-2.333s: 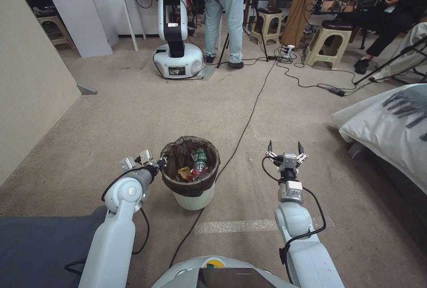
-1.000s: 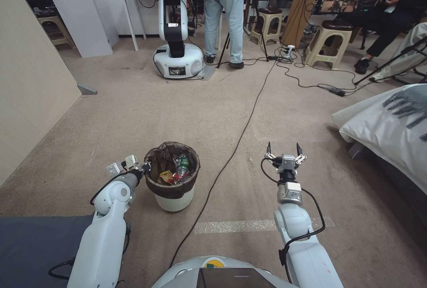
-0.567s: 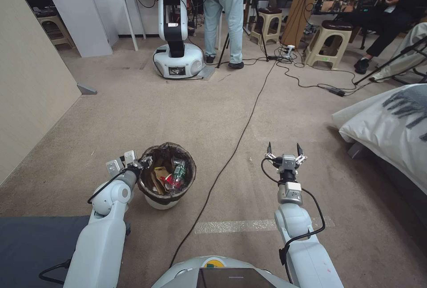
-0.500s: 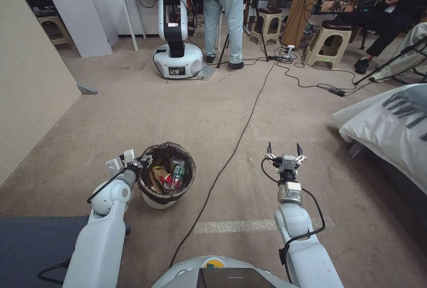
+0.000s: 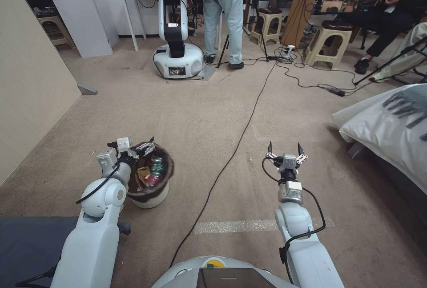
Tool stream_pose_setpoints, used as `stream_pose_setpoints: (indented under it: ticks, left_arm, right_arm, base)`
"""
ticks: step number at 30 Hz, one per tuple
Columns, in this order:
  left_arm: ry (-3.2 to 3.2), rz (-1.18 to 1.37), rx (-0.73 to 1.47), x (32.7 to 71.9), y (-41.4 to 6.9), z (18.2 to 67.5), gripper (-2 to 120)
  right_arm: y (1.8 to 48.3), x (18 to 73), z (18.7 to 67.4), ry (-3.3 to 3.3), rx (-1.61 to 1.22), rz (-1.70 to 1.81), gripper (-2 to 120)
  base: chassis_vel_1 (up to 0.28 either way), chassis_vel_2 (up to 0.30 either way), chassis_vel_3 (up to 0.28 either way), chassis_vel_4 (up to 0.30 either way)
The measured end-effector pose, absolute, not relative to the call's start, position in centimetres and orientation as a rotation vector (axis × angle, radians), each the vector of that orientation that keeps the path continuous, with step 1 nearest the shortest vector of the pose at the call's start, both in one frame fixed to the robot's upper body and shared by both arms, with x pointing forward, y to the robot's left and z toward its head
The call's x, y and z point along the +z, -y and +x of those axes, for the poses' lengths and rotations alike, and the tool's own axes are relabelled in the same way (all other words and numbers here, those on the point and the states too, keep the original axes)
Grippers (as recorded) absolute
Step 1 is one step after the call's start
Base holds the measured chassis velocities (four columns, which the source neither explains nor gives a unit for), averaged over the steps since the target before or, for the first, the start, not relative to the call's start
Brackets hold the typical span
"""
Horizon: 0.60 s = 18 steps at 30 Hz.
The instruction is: Pick up the trash bin, then pick up the garbage from the floor and place it into the trash bin.
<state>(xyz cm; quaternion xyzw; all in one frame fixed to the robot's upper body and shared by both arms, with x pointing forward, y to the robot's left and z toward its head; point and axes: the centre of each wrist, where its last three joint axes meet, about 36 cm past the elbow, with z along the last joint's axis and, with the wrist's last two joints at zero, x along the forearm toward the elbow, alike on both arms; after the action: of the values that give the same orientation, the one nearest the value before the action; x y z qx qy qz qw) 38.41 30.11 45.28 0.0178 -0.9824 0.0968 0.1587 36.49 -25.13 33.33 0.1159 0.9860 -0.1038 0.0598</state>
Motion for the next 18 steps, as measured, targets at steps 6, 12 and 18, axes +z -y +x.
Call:
stream_pose_setpoints:
  ticks: [6,12,18]
  left_arm:
    - [2.82,0.037,0.271,45.8,-30.0,38.0,100]
    - [2.797,0.054,0.283,44.7,-29.9,38.4,100]
    - [2.852,0.077,0.246,45.6,-30.0,38.1,100]
  right_arm:
    - [25.0,33.2,36.5,-2.987,-0.311,0.351,100]
    - [24.9,33.2,36.5,-2.989,-0.306,0.348,100]
    - [25.1,33.3,36.4,-2.984,-0.311,0.357,100]
  base:
    - [0.0,0.0,0.0,0.0]
    - [0.0,0.0,0.0,0.0]
    - [0.0,0.0,0.0,0.0]
